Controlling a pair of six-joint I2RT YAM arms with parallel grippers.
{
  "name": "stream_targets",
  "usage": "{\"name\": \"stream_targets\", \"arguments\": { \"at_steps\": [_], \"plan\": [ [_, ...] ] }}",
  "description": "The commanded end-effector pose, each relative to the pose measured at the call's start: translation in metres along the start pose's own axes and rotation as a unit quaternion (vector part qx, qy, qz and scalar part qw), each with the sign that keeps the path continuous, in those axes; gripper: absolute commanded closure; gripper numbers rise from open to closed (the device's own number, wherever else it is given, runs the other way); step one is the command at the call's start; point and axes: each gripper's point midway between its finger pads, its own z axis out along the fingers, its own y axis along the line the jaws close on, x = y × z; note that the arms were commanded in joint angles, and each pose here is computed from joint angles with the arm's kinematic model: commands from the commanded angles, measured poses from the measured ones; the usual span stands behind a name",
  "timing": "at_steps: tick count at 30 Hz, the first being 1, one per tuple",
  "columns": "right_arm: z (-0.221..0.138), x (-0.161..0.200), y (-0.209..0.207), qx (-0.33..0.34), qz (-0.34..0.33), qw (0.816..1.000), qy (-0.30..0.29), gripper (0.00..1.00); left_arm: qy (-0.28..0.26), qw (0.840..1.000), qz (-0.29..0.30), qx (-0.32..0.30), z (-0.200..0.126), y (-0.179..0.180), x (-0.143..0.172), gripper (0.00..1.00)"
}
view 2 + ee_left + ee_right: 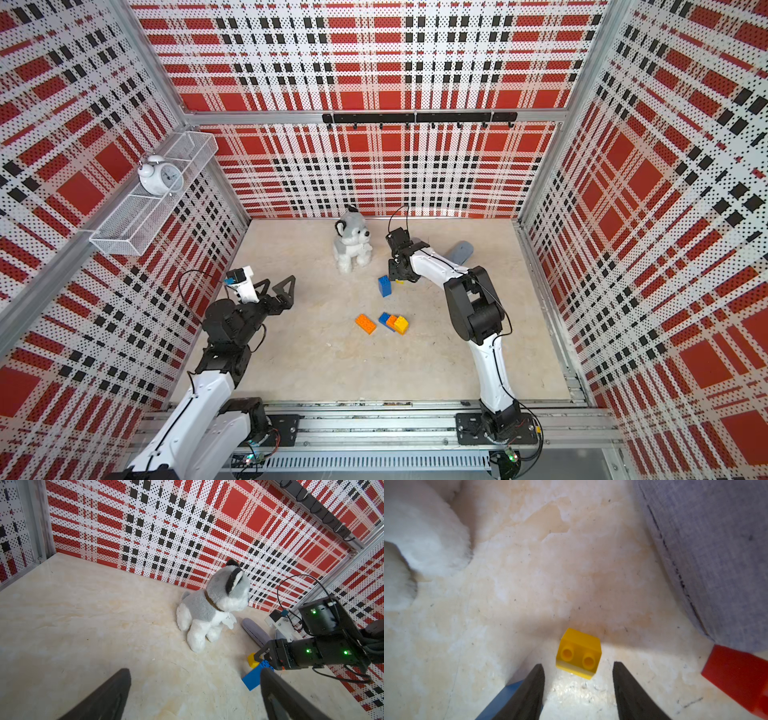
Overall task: Assemble a fork with lego
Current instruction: Pick up the lego brick from the center of the board.
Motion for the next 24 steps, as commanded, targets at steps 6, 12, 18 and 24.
{"name": "stream_targets", "arguments": {
  "at_steps": [6, 12, 18, 24],
  "plan": [
    [0.026, 0.002, -0.001, 0.021, 0.014, 1.0, 0.01, 0.49, 0.005, 1.0, 0.013, -0.006, 0.002, 0.003, 0.005, 0.01],
    [0.023, 0.004, -0.008, 0.036, 0.003, 0.999, 0.008, 0.71, 0.006, 1.0, 0.016, -0.005, 0.003, 0.003, 0.005, 0.01],
    [-0.023, 0.004, -0.012, 0.025, -0.077, 0.997, -0.017, 0.73, 0.005, 1.0, 0.021, -0.001, 0.003, 0.001, 0.004, 0.0],
    [-0.061, 0.062, -0.044, 0.036, -0.128, 0.991, 0.006, 0.7, 0.004, 1.0, 0.024, 0.002, 0.004, 0.001, 0.005, 0.0]
  ]
}}
